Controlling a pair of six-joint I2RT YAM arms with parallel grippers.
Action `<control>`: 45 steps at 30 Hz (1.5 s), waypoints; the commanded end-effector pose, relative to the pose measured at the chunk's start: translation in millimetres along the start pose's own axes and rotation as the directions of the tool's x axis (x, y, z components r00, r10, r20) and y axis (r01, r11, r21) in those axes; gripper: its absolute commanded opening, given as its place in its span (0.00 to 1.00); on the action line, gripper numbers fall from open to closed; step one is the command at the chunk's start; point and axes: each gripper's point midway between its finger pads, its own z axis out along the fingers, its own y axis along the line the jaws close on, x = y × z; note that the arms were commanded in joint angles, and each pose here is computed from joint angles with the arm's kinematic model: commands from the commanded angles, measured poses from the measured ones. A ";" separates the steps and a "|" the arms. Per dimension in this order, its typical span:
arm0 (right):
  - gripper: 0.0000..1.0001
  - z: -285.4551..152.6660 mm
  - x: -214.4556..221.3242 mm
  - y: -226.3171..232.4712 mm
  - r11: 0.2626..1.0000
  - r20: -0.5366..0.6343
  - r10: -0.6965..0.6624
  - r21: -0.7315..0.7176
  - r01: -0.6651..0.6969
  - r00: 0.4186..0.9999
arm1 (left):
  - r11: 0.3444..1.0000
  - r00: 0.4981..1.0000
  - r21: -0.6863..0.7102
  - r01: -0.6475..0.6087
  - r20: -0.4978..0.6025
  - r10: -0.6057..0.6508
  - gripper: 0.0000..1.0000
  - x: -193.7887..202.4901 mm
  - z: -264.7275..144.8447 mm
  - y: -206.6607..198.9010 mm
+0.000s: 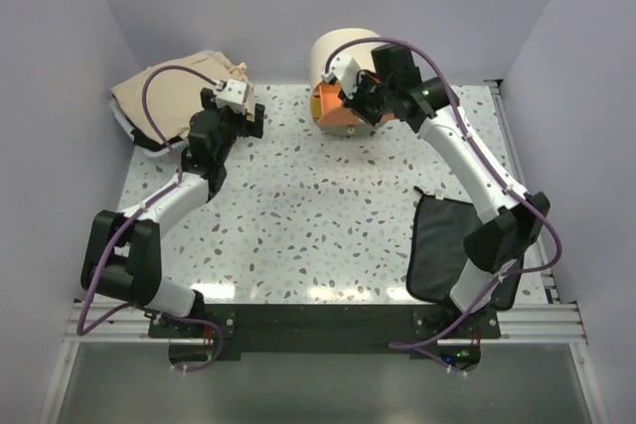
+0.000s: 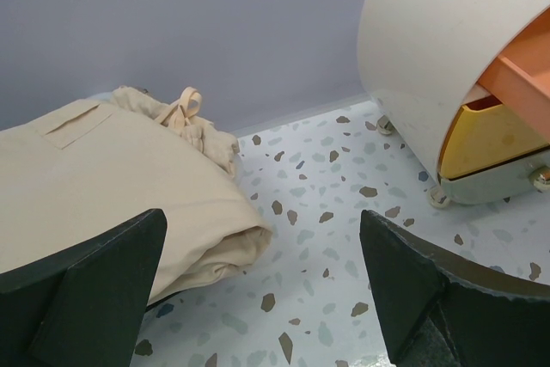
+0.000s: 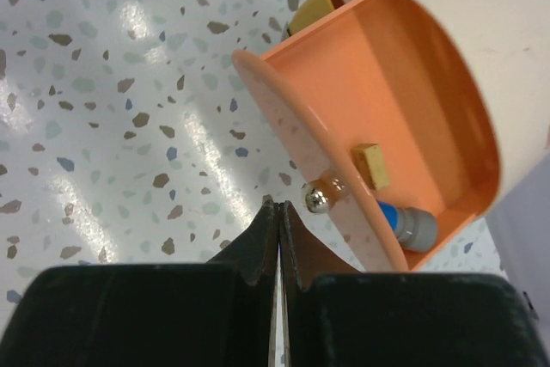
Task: Sort the stationery into containers
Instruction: Place the stationery in the drawer, then close the drawer in the storage box.
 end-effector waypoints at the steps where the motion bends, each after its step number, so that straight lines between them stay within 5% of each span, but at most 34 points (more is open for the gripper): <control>1: 0.00 23.9 14.7 6.8 0.998 -0.050 0.004 -0.055 -0.007 0.999 | 1.000 0.997 -0.011 0.021 0.069 -0.020 1.00 -21.7 3.5 5.4; 27: 0.00 87.4 1.3 -82.8 0.951 -0.040 -0.038 0.306 0.049 0.998 | 1.000 0.998 -0.007 0.022 0.054 -0.022 1.00 -20.9 9.8 4.4; 45: 0.00 93.3 3.3 -100.8 0.920 -0.002 0.038 0.390 -0.034 0.999 | 1.000 0.998 -0.007 0.024 0.052 -0.023 1.00 -22.1 11.9 4.5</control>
